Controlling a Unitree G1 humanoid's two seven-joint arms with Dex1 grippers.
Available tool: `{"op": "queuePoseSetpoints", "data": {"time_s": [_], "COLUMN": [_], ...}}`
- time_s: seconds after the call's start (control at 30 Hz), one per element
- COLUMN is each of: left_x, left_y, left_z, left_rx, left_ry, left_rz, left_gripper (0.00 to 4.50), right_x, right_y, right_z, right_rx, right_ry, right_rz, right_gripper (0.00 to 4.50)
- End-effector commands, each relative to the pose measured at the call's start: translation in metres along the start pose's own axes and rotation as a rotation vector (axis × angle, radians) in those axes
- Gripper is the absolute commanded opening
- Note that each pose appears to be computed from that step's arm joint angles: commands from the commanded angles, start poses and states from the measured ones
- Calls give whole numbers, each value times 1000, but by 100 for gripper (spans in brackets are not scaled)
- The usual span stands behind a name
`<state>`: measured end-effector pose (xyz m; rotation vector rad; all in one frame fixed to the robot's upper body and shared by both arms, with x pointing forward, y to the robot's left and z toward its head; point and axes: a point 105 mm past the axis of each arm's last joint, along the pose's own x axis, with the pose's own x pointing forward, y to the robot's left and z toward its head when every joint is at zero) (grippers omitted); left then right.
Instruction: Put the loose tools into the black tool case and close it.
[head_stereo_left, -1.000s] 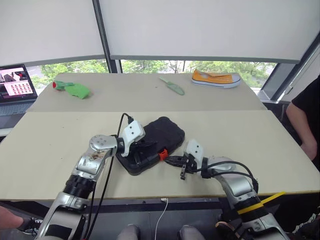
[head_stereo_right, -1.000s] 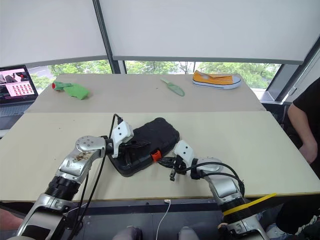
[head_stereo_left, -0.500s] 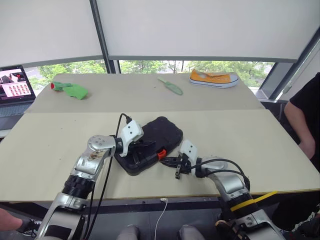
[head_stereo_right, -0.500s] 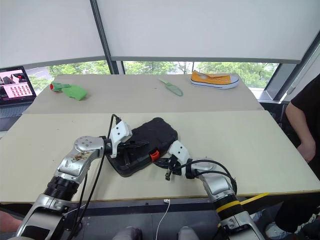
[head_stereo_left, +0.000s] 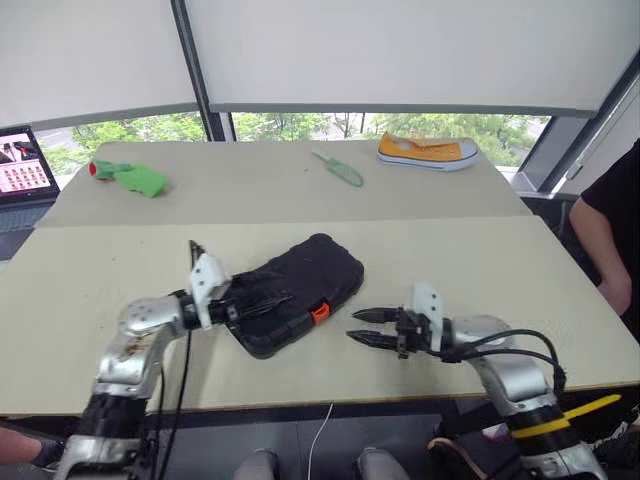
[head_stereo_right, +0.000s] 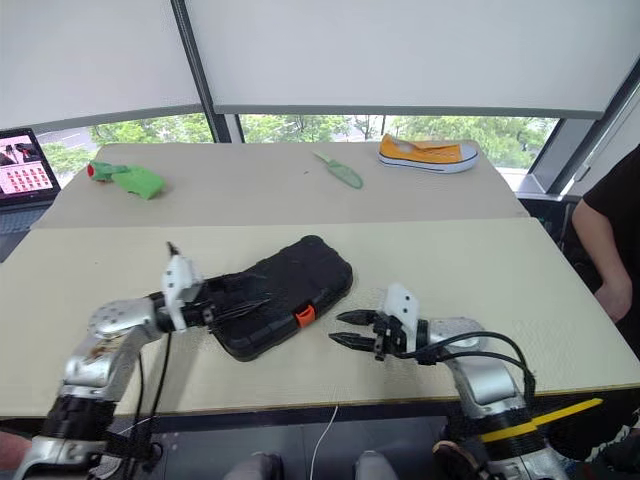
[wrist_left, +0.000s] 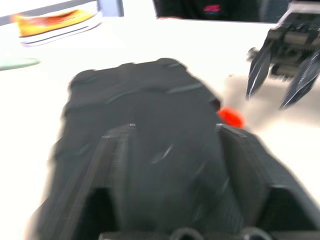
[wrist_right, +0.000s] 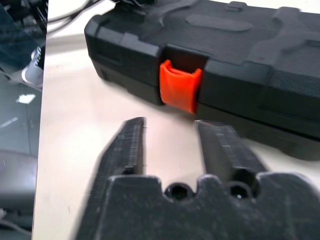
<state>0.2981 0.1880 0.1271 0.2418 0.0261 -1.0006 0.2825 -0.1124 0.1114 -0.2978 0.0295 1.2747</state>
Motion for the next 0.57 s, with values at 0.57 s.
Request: {"op": "queuePoseSetpoints", "data": {"time_s": [0.57], "left_x": [-143], "left_y": [17], "left_z": [-50], "left_rx": [54], "left_ry": [318], "left_rz": [422], "left_gripper": [450], "right_x": [-106], "right_y": [-44], "right_z": [-7], "right_rx": [-302], "right_ry": [121], "right_rz": [-242], "right_gripper": [448]}}
